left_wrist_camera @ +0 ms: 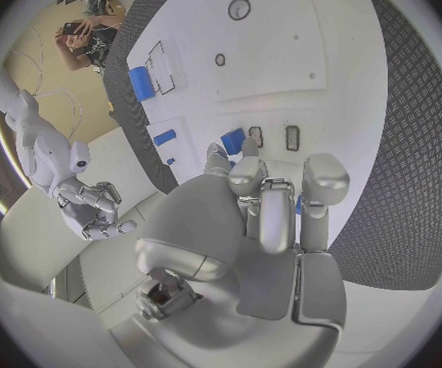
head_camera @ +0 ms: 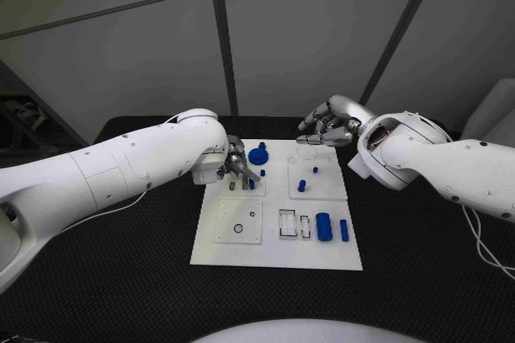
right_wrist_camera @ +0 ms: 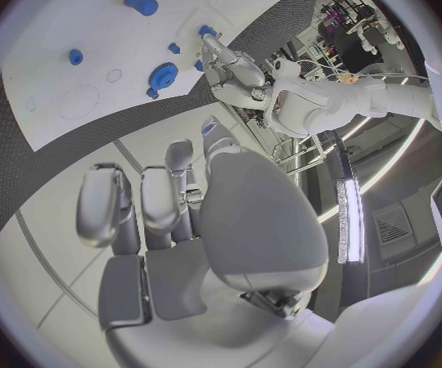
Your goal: Assemble the parts on the task board
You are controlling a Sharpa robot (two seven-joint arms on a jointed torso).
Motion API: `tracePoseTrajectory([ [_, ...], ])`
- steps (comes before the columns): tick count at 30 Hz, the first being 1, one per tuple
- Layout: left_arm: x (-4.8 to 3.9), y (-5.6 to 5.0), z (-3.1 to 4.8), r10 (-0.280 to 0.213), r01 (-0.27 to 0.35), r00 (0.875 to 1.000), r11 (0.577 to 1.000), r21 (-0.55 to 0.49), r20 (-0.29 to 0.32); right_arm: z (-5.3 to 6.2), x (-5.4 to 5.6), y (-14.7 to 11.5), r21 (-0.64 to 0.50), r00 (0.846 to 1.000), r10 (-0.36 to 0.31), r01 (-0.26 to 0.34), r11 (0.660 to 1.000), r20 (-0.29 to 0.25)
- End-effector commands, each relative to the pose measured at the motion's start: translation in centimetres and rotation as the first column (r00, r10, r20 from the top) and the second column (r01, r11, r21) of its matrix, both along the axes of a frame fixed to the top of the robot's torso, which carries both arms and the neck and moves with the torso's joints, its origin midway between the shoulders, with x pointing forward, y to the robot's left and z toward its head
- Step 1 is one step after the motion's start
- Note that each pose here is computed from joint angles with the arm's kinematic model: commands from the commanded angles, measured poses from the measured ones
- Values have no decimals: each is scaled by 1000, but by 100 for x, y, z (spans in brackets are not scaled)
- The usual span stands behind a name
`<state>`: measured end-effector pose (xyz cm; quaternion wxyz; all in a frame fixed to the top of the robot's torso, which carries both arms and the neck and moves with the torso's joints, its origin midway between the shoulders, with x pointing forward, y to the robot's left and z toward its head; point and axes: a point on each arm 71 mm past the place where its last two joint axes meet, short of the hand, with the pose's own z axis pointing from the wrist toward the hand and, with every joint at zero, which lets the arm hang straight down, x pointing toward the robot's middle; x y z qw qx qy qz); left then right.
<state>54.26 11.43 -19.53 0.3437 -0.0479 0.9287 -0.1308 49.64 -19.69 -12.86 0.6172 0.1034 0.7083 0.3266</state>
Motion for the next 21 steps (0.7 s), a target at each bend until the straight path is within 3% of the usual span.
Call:
tracePoseTrajectory([
  [1, -1, -15, 2, -18, 18, 1000, 1000, -6, -7, 19, -5, 17, -9, 1000, 13, -13, 1000, 9],
  [21, -5, -39, -21, -25, 24, 999, 1000, -9, -20, 20, -12, 18, -10, 1000, 14, -14, 1000, 8],
])
